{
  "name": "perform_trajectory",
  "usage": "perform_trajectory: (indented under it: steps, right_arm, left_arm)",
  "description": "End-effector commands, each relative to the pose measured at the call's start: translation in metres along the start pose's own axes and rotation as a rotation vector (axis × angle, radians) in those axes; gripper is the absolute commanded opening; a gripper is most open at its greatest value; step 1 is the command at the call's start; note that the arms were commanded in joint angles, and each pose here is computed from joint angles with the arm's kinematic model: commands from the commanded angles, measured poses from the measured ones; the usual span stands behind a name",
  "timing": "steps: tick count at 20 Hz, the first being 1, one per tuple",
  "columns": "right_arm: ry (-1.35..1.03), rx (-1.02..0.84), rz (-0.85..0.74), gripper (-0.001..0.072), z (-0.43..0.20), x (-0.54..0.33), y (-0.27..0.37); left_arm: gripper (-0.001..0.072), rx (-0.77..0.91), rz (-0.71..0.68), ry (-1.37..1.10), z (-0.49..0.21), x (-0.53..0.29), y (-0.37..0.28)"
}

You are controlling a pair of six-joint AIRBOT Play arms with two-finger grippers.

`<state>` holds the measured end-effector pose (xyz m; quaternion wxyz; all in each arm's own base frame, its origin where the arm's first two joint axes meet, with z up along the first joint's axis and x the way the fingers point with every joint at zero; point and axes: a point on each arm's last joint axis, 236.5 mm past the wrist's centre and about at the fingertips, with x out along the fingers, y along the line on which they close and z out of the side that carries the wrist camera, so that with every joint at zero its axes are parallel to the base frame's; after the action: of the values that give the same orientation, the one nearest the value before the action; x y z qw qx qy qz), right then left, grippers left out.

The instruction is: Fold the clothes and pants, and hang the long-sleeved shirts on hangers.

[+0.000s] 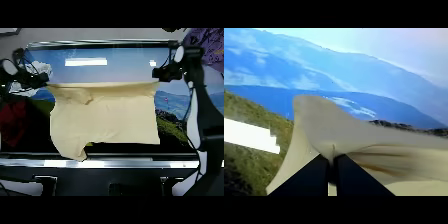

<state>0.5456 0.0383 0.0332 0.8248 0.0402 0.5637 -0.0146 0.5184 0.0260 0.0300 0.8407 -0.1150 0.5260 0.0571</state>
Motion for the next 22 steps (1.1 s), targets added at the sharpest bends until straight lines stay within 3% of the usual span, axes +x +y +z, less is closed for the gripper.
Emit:
perform_trajectory:
  steps: [1,3,4,5,7,10,13,15,19,22]
  right_arm:
    - [0.129,0.06,0.105,0.0023,-0.025,0.08,0.027]
    - [0.144,0.076,0.146,0.0023,-0.029,0.087,0.037]
    - [0.148,0.077,0.152,0.003,-0.029,0.085,0.038]
    - [0.155,0.078,0.154,0.0097,-0.031,0.082,0.038]
    - [0.165,0.037,0.142,0.0414,-0.033,0.06,0.032]
    - [0.136,-0.013,0.192,0.0422,-0.027,0.004,0.012]
    - [0.125,0.032,0.253,0.0452,-0.038,-0.038,-0.032]
    - [0.182,0.117,0.323,0.0602,-0.078,-0.044,-0.063]
    - [0.305,0.283,0.505,0.0611,-0.176,-0.032,-0.078]
    - [0.359,0.289,0.557,0.0611,-0.228,-0.004,-0.067]
  left_arm:
    - [0.0022,0.002,-0.01,0.128,-0.033,0.078,-0.009]
    - [0.0041,-0.016,-0.037,0.149,-0.039,0.084,-0.016]
    - [0.0126,-0.03,-0.051,0.155,-0.038,0.081,-0.018]
    - [0.0262,-0.034,-0.05,0.16,-0.036,0.075,-0.016]
    - [0.0418,-0.048,-0.041,0.181,-0.029,0.052,-0.001]
    - [0.0418,0.031,-0.032,0.225,-0.03,-0.003,0.032]
    - [0.0418,-0.099,-0.094,0.198,-0.039,-0.052,0.065]
    - [0.0418,-0.203,-0.13,0.205,-0.066,-0.072,0.086]
    - [0.0417,-0.377,-0.141,0.22,-0.13,-0.08,0.113]
    - [0.0417,-0.409,-0.139,0.272,-0.162,-0.065,0.112]
